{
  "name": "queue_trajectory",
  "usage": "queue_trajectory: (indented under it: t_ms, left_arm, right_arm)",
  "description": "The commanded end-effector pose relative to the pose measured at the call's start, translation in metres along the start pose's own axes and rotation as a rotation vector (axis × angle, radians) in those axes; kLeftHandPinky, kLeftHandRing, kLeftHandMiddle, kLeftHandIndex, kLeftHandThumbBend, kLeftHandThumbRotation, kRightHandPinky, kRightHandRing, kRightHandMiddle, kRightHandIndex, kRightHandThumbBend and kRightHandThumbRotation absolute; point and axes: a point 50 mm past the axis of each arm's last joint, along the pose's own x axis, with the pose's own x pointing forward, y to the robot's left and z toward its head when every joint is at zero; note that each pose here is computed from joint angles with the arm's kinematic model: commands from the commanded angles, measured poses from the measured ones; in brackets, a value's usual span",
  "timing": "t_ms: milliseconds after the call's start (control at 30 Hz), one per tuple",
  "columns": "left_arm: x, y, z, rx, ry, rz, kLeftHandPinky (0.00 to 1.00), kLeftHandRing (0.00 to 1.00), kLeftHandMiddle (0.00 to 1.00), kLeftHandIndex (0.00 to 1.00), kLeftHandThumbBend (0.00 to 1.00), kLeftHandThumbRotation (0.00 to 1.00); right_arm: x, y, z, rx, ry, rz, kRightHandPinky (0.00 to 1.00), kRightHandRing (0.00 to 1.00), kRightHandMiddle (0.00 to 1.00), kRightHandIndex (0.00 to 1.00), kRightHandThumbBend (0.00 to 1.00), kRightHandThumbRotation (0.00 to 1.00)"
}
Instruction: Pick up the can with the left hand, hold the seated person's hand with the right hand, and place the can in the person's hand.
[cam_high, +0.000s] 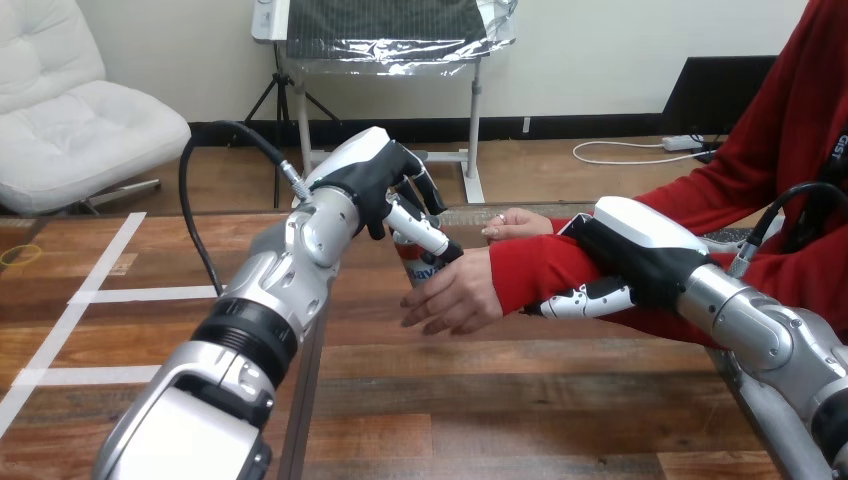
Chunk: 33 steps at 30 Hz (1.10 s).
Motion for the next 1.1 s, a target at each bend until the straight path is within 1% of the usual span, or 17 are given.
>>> queue_trajectory:
  t_ms: [0,500,833,1067]
  left_arm:
    - [0.003,0.029,0.050,-0.002,-0.153,0.094,0.32,0.39,0.45,0.45,0.76,0.00]
    - [0.005,0.022,0.064,-0.029,-0.181,0.095,0.33,0.40,0.46,0.44,0.76,0.00]
    - [0.005,0.018,0.073,-0.047,-0.201,0.091,0.33,0.39,0.45,0.44,0.77,0.00]
    - [0.005,0.017,0.078,-0.066,-0.216,0.089,0.32,0.38,0.44,0.44,0.78,0.00]
  right_arm:
    - [0.028,-0.034,0.052,-0.016,-0.209,-0.123,0.18,0.22,0.27,0.27,0.58,0.48]
    - [0.028,-0.033,0.051,-0.005,-0.199,-0.115,0.18,0.21,0.26,0.27,0.60,0.50]
    - [0.027,-0.031,0.050,0.002,-0.203,-0.120,0.17,0.21,0.26,0.27,0.58,0.46]
    - [0.027,-0.030,0.049,-0.010,-0.197,-0.122,0.17,0.21,0.26,0.27,0.58,0.46]
